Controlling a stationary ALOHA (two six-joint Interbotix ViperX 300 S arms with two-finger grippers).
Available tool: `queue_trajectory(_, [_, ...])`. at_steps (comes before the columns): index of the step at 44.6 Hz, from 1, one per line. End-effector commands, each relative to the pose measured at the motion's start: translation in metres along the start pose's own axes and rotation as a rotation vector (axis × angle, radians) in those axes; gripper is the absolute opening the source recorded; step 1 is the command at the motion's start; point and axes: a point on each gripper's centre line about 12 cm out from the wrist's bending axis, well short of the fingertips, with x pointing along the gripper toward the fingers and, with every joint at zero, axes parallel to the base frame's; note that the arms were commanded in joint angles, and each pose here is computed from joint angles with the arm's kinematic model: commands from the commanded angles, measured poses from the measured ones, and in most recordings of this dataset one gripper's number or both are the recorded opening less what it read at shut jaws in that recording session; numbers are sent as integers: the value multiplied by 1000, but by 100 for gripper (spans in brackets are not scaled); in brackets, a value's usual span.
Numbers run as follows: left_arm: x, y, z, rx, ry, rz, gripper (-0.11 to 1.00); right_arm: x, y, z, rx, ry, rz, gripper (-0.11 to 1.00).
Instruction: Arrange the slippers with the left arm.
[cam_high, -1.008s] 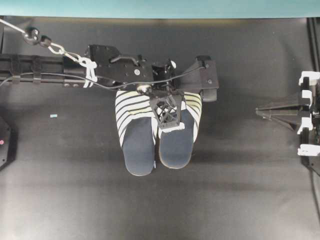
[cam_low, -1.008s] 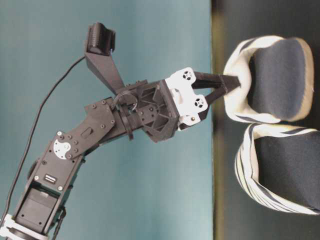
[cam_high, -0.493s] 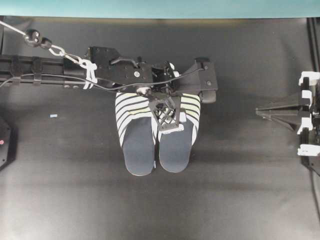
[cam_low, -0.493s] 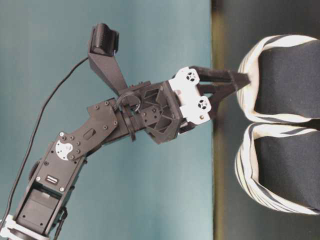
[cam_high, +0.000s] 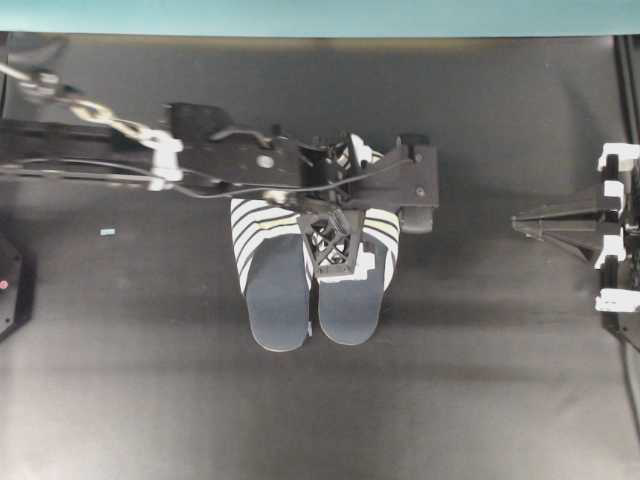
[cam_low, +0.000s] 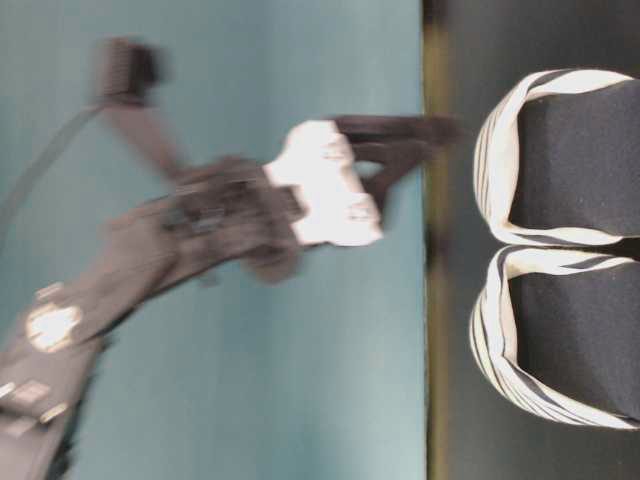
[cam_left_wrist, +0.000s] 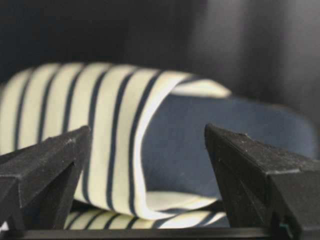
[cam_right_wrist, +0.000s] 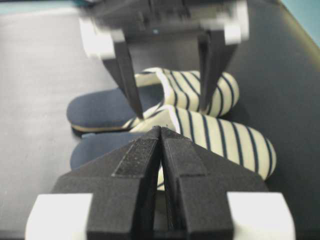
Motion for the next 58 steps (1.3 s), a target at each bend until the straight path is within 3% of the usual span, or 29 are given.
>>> queue_trajectory(1, [-44,-5,19,16,-137,6,88,1,1,2,11,-11,4,0])
queue_trajectory(16, [-115,-23,-13,23,-279,-9,88,0,1,-1,11,-6,4,0])
queue_trajectory(43, [-158,-34,-76,35,-447,-14,88,-1,1,-1,12,-14,8,0])
queue_trajectory(58, [-185,-34,-98,31,-566,-3,88,-1,4,-3,10,-10,23,0])
